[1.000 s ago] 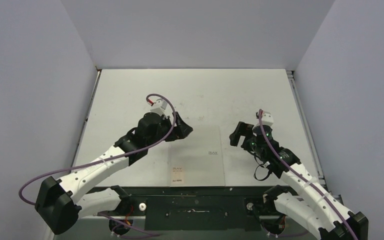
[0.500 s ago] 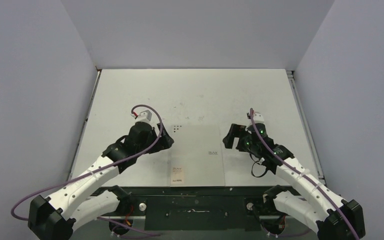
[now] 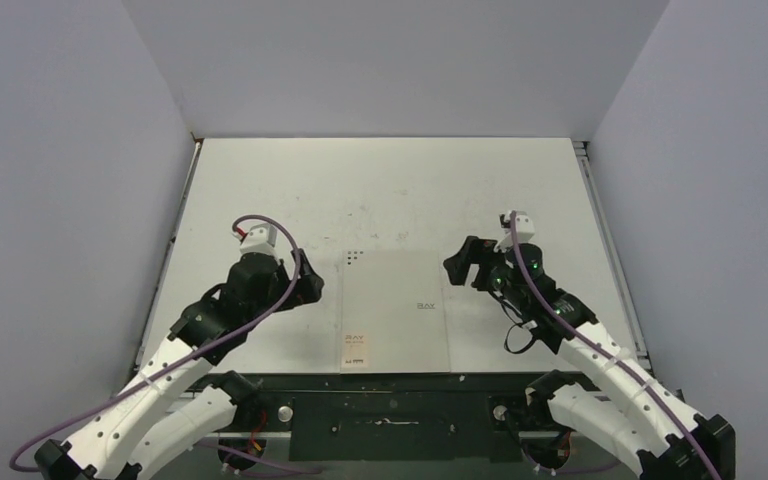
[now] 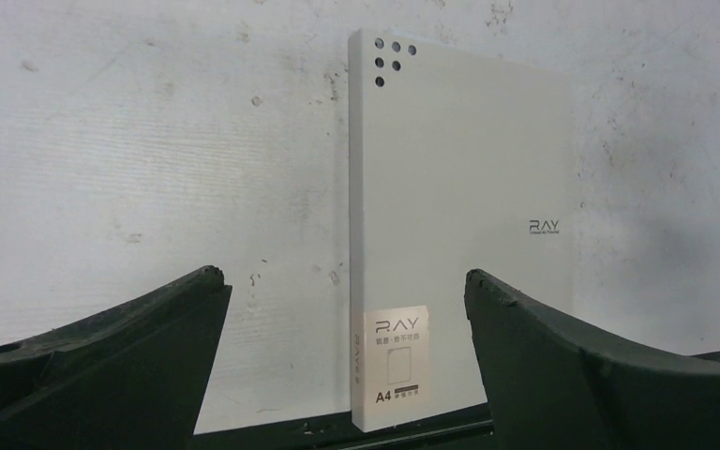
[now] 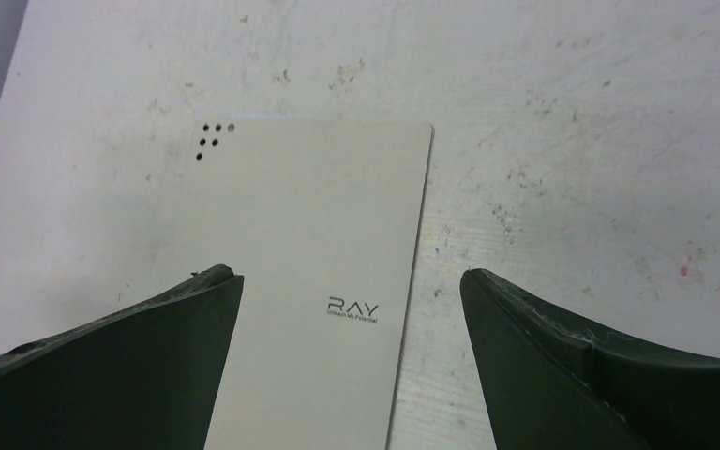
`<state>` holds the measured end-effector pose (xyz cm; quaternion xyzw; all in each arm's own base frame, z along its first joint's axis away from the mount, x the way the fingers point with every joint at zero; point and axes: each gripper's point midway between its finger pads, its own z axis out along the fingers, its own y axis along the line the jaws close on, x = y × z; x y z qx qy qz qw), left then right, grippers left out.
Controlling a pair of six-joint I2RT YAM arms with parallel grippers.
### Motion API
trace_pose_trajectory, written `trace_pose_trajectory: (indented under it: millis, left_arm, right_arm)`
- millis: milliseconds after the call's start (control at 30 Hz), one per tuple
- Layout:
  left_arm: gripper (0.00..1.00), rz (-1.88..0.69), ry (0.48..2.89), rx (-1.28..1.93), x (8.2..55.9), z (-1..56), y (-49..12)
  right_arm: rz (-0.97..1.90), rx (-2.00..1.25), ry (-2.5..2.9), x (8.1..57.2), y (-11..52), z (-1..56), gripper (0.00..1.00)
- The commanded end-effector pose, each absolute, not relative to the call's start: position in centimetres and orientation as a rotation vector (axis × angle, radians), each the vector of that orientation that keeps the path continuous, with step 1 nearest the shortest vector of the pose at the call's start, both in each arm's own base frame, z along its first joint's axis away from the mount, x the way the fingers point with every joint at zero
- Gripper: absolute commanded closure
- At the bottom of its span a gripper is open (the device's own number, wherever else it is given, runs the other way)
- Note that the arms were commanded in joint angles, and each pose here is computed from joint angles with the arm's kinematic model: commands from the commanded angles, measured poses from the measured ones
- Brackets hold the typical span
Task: Put the files into the folder
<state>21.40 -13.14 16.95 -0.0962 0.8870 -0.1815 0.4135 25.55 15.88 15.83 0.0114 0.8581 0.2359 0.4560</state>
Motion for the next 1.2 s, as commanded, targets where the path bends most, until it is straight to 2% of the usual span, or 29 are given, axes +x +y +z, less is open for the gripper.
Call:
trace_pose_trajectory:
  millis: [0,300,633,1167]
  left_arm:
    - [0.04,-0.358,2.122,-0.225,21.9,20.5,-10.8]
    - [0.04,-0.366,1.982,-0.153,21.9,24.8,-9.9]
    - [0.04,-0.5,1.77,-0.083,21.0,29.3,-10.3]
    - [0.04,-0.584,1.754,-0.038,21.6,28.3,-10.9]
  right_arm:
    - [0.523,0.082,1.909,27.6,14.5,22.4,0.1]
    - [0.419,0.16,1.863,27.6,12.0,24.7,0.1]
    - [0.41,0.157,1.793,26.9,11.1,27.5,0.1]
    - [0.38,0.196,1.692,25.7,9.0,28.7,0.1]
